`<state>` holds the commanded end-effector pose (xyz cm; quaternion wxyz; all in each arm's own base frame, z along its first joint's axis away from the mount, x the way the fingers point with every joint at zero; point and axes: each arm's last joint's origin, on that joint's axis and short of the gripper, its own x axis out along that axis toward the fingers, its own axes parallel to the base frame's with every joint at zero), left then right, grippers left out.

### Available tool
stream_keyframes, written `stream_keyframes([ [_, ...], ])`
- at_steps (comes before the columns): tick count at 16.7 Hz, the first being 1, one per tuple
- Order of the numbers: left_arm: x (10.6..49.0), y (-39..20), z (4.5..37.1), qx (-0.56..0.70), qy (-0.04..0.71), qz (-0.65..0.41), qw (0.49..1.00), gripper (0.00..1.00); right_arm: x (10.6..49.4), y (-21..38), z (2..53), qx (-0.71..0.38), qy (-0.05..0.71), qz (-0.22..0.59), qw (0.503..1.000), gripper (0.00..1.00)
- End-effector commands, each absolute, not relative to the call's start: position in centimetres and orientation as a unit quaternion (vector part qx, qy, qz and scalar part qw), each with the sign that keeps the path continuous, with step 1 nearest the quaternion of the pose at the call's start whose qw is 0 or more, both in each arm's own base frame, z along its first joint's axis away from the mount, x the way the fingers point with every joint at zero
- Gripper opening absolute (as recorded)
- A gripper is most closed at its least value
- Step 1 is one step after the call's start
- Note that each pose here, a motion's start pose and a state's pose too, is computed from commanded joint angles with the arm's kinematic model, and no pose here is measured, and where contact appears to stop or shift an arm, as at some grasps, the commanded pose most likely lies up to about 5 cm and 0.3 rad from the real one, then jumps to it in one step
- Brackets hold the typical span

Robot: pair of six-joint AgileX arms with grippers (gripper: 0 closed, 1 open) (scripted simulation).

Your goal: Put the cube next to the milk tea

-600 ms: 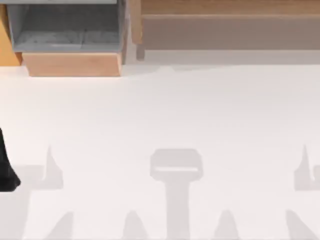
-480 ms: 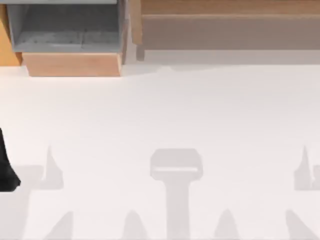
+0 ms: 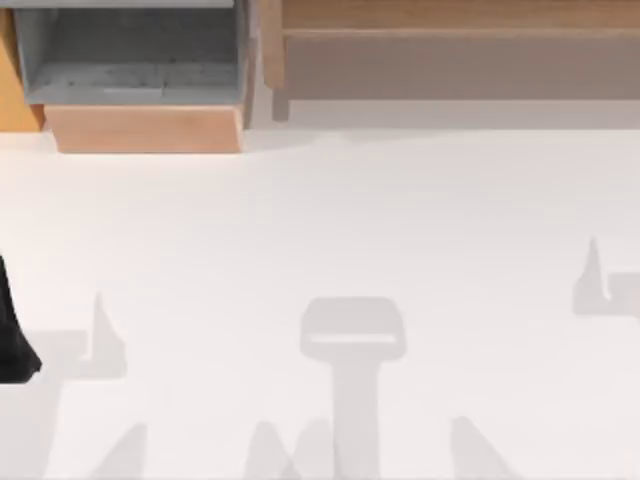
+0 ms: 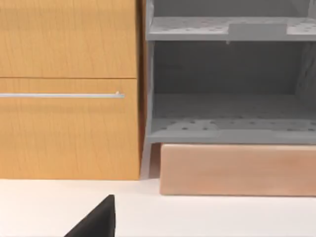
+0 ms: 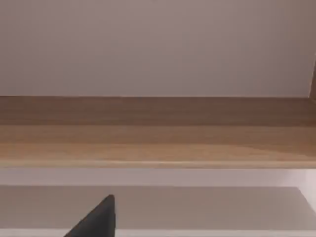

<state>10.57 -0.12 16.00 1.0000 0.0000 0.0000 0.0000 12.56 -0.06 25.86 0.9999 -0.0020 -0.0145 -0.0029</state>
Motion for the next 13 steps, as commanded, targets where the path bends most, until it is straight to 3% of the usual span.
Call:
stream_keyframes([
  [6, 10.6, -0.1, 16.0, 0.0, 0.0, 0.0, 1.0, 1.0, 22.5, 0.1, 35.6, -0.003, -0.002, -0.005, 1.0, 1.0],
  [13, 10.6, -0.1, 16.0, 0.0, 0.0, 0.0, 1.0, 1.0, 35.2, 0.4, 38.5, -0.001, 0.005, -0.005, 1.0, 1.0],
])
